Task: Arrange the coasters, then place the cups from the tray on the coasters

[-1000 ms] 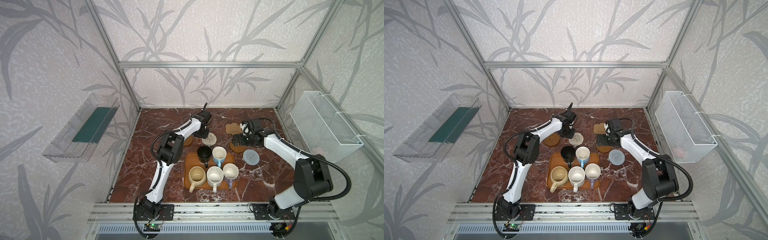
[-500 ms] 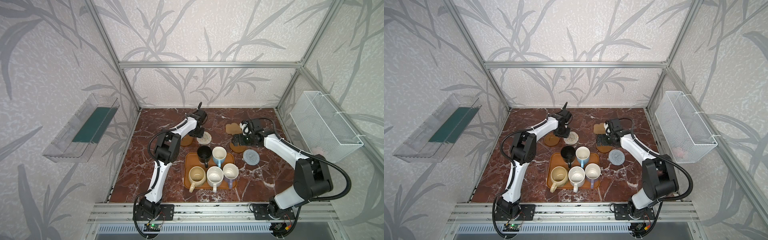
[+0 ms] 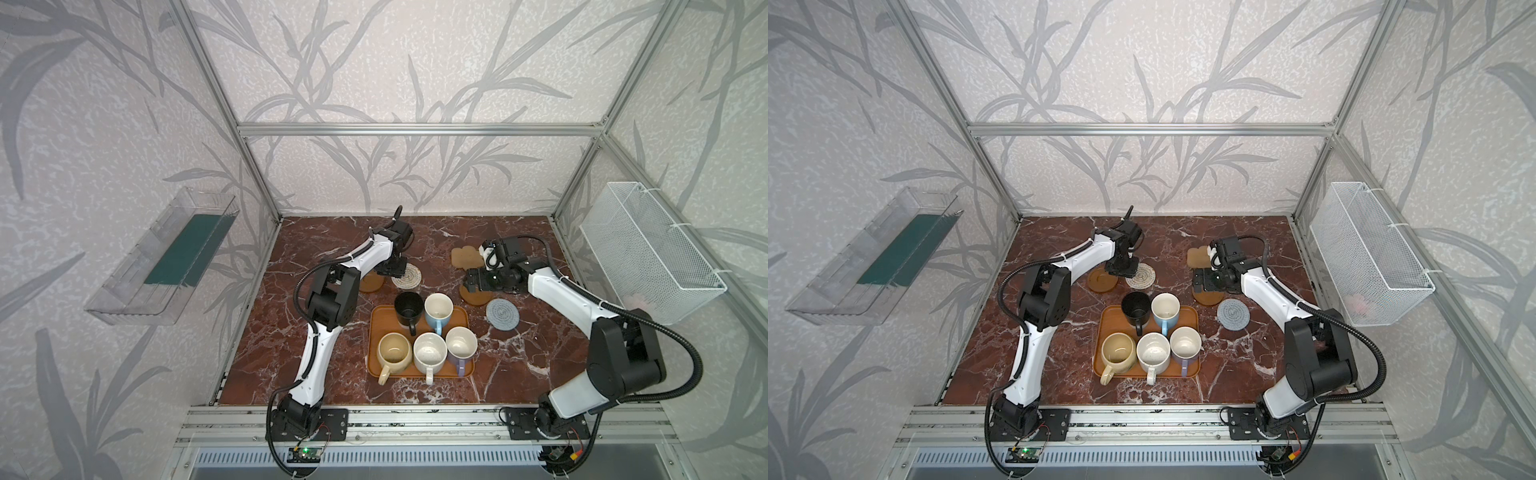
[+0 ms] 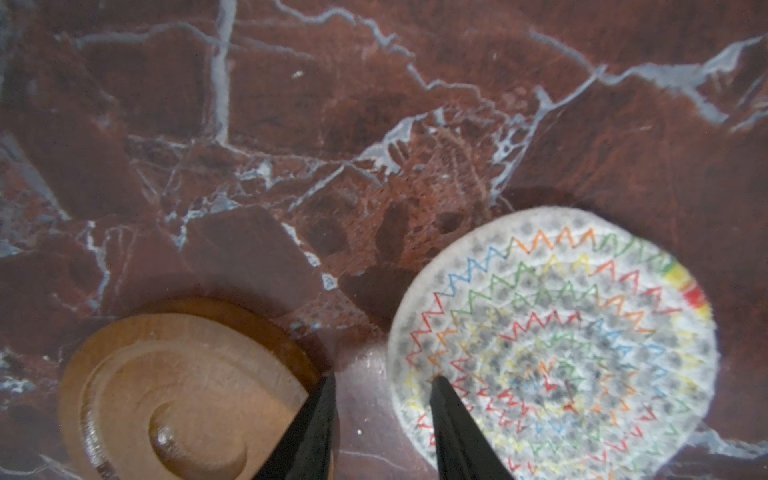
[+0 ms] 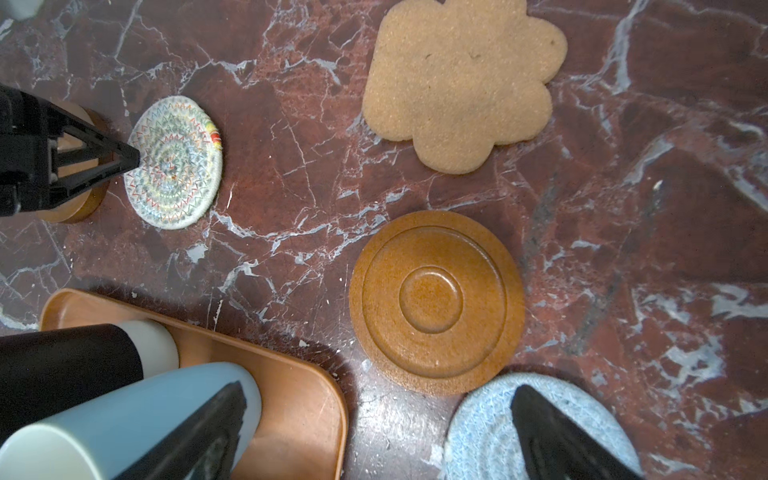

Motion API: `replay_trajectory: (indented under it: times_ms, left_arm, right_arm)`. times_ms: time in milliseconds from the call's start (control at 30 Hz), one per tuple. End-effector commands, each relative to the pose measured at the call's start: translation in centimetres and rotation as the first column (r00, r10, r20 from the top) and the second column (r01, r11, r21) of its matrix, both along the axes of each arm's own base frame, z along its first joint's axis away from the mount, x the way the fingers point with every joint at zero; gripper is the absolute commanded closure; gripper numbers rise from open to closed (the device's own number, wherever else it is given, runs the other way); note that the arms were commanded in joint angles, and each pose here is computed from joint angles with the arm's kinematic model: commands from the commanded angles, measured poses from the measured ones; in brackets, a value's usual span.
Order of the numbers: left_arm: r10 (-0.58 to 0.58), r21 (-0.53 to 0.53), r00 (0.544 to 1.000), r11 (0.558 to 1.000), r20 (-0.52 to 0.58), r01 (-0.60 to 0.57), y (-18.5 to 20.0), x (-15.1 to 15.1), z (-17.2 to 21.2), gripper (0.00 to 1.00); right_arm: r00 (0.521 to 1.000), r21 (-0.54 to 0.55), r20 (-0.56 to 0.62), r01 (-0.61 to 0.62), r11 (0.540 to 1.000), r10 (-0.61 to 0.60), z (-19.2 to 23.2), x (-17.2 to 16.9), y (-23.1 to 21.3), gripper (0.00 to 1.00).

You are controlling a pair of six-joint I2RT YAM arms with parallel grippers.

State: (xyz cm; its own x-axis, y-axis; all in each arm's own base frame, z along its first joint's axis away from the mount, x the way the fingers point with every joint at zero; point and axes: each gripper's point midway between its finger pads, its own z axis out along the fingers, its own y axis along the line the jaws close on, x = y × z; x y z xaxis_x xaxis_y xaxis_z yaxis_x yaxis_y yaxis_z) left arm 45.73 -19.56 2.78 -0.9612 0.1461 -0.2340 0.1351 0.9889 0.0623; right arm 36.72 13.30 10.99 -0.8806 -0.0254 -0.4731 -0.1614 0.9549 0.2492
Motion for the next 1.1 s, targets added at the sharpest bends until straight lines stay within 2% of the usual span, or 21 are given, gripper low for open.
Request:
replay_trajectory:
  times_ms: [0, 300, 467, 633, 800, 867, 900, 1067]
  left_arm:
    - [0.033, 0.026, 0.999, 0.999, 0.005, -0.033, 1.3, -0.4, 2.1, 0.59]
    - [0.041, -0.047, 0.999, 0.998, 0.030, -0.040, 0.3, -0.1, 3.3, 0.59]
    - [0.052, -0.078, 0.997, 0.996, 0.053, -0.048, -0.1, -0.1, 5.3, 0.58]
    - [0.084, -0.043, 0.994, 0.996, 0.072, -0.081, 1.1, -0.6, 7.1, 0.57]
    - [0.100, -0.095, 0.987, 0.992, 0.126, -0.088, 1.3, -1.2, 10.1, 0.55]
    - [0.110, -0.130, 0.982, 0.987, 0.152, -0.091, 1.4, -1.4, 11.8, 0.52]
    - [0.115, -0.145, 0.979, 0.985, 0.166, -0.091, 1.5, -1.7, 12.7, 0.47]
    - [0.155, -0.236, 0.960, 0.967, 0.232, -0.099, 2.3, -3.2, 16.7, 0.09]
  right_arm:
    - [0.999, 0.018, 0.041, -0.009, 1.000, 0.008, 2.0, 0.1, 0.1, 0.01]
    - [0.999, 0.029, 0.054, -0.009, 1.000, 0.007, 2.5, -0.2, 0.1, 0.01]
    - [0.998, 0.029, 0.062, -0.007, 1.000, 0.005, 3.0, -0.3, 0.0, 0.01]
    - [0.997, 0.031, 0.077, -0.006, 1.000, 0.004, 3.7, -0.3, 0.0, 0.01]
    - [0.995, 0.031, 0.099, 0.010, 0.999, -0.013, 4.4, 0.1, -0.2, 0.01]
    - [0.994, 0.027, 0.107, 0.019, 0.999, -0.022, 4.6, 0.5, -0.2, 0.01]
    - [0.994, 0.024, 0.109, 0.024, 0.999, -0.026, 4.7, 0.7, -0.3, 0.01]
    - [0.992, 0.014, 0.119, 0.037, 0.999, -0.038, 4.7, 2.3, -0.4, 0.01]
